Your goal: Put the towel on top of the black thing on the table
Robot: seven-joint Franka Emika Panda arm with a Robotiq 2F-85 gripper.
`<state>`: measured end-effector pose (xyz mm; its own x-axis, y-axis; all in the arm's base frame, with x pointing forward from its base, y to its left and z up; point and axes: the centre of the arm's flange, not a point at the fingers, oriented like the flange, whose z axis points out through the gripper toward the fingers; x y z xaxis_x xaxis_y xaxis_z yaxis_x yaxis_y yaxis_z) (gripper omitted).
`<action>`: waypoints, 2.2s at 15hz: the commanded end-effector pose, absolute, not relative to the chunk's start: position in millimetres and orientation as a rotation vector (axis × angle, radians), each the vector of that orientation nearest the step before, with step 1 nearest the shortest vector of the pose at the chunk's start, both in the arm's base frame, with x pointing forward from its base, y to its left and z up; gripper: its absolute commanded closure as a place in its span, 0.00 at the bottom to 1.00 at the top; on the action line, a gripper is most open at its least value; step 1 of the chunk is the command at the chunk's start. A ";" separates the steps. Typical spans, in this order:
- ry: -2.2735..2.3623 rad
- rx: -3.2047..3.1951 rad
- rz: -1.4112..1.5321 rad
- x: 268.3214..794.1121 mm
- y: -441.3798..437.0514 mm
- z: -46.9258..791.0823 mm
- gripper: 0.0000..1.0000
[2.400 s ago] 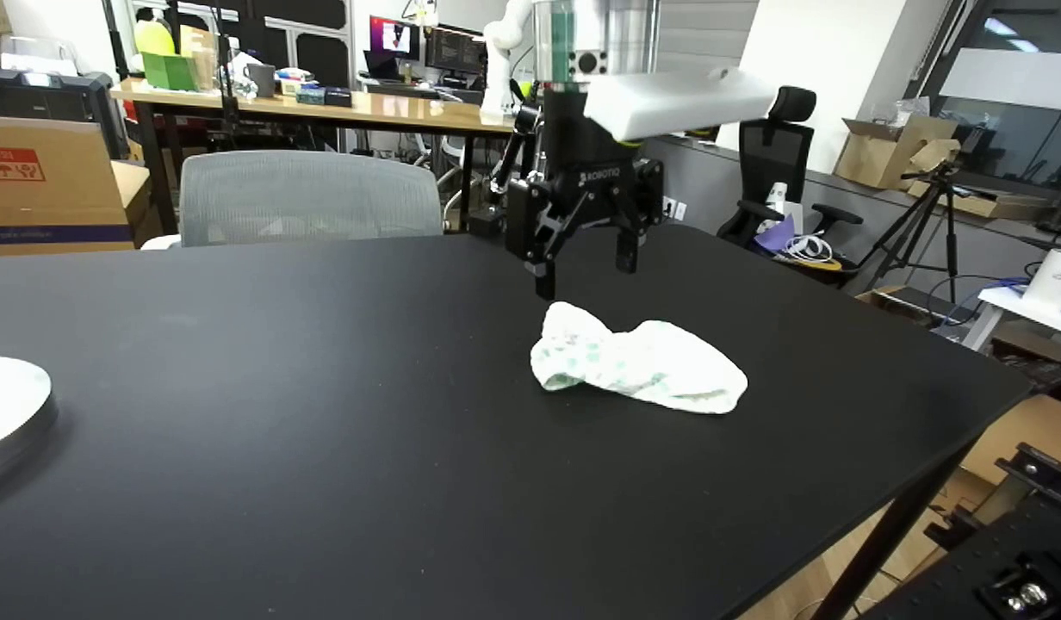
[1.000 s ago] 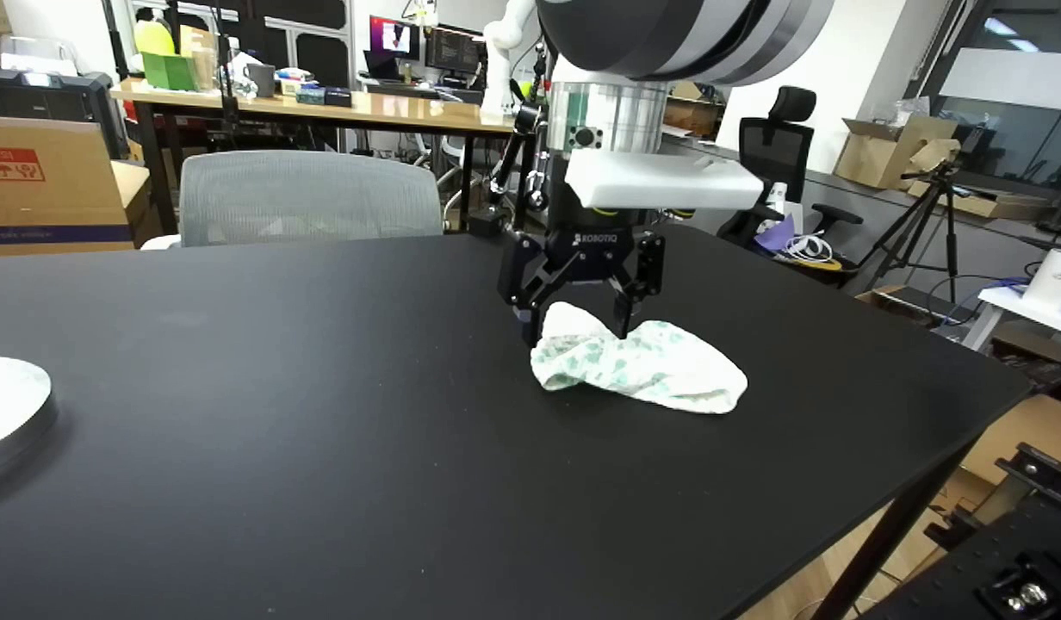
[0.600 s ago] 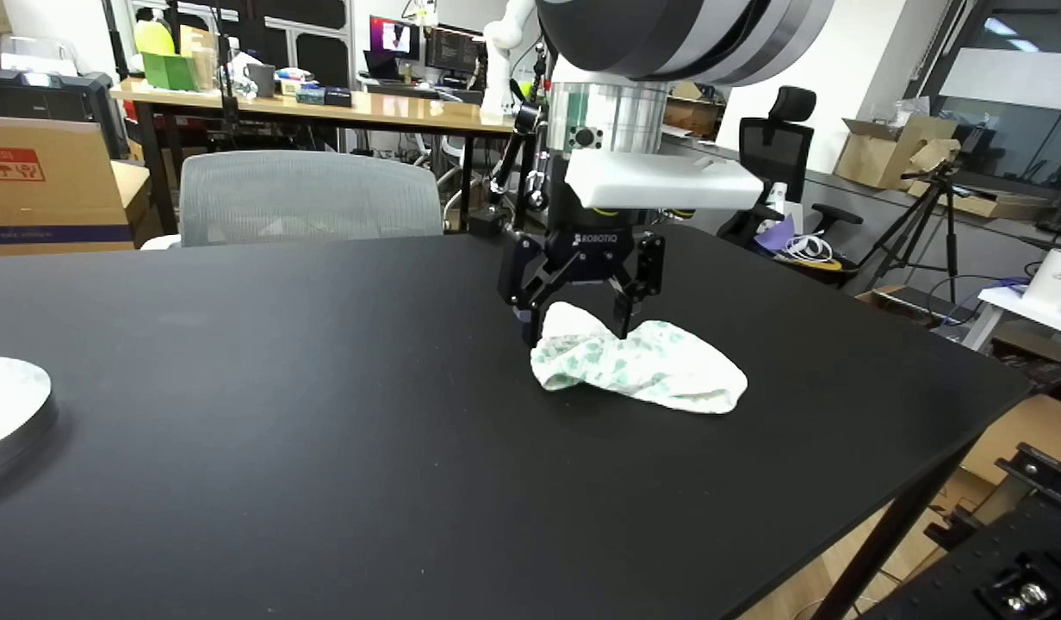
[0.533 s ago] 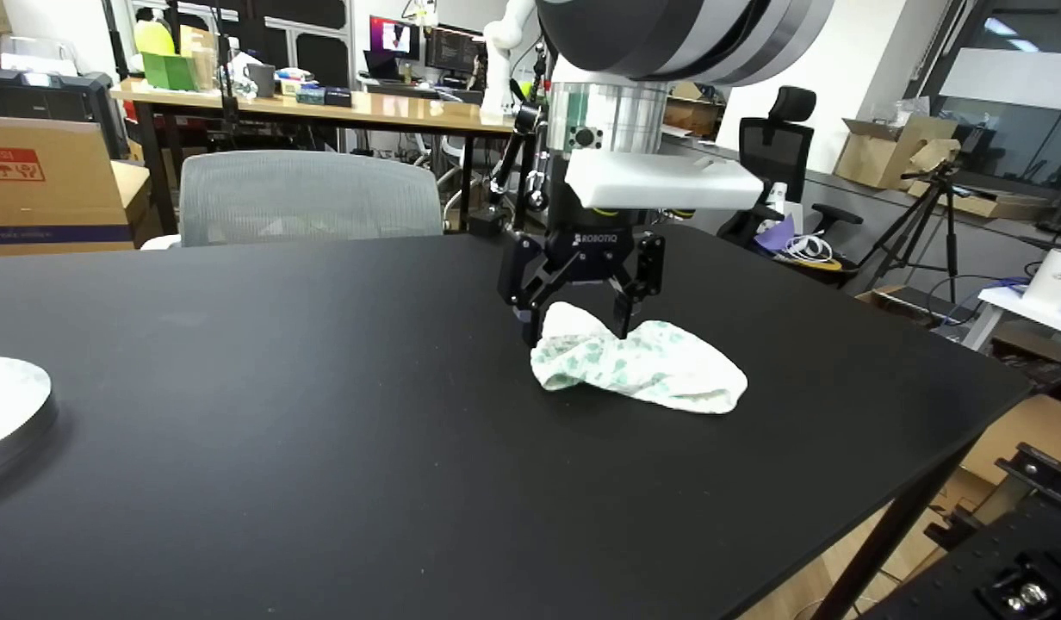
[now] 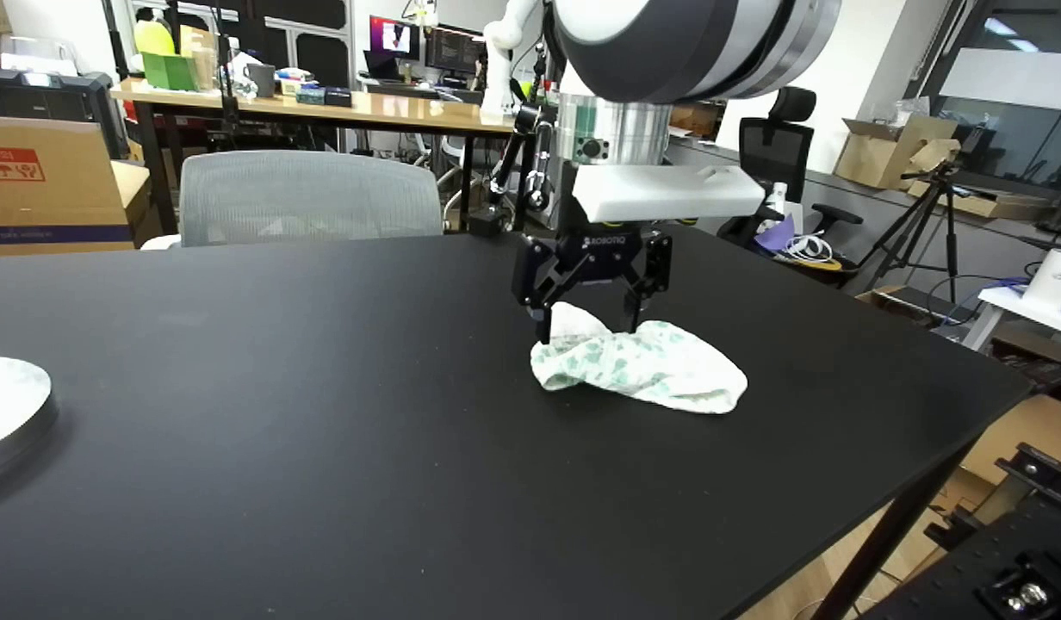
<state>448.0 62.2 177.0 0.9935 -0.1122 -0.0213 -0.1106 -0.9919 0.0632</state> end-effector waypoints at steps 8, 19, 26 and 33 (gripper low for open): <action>-0.271 3.031 0.044 464.1 47.0 153.2 0.49; -0.245 3.059 0.088 460.4 60.4 165.7 1.00; -0.249 3.043 0.075 458.3 60.9 166.4 0.60; -0.251 3.028 0.020 448.0 51.9 163.4 0.14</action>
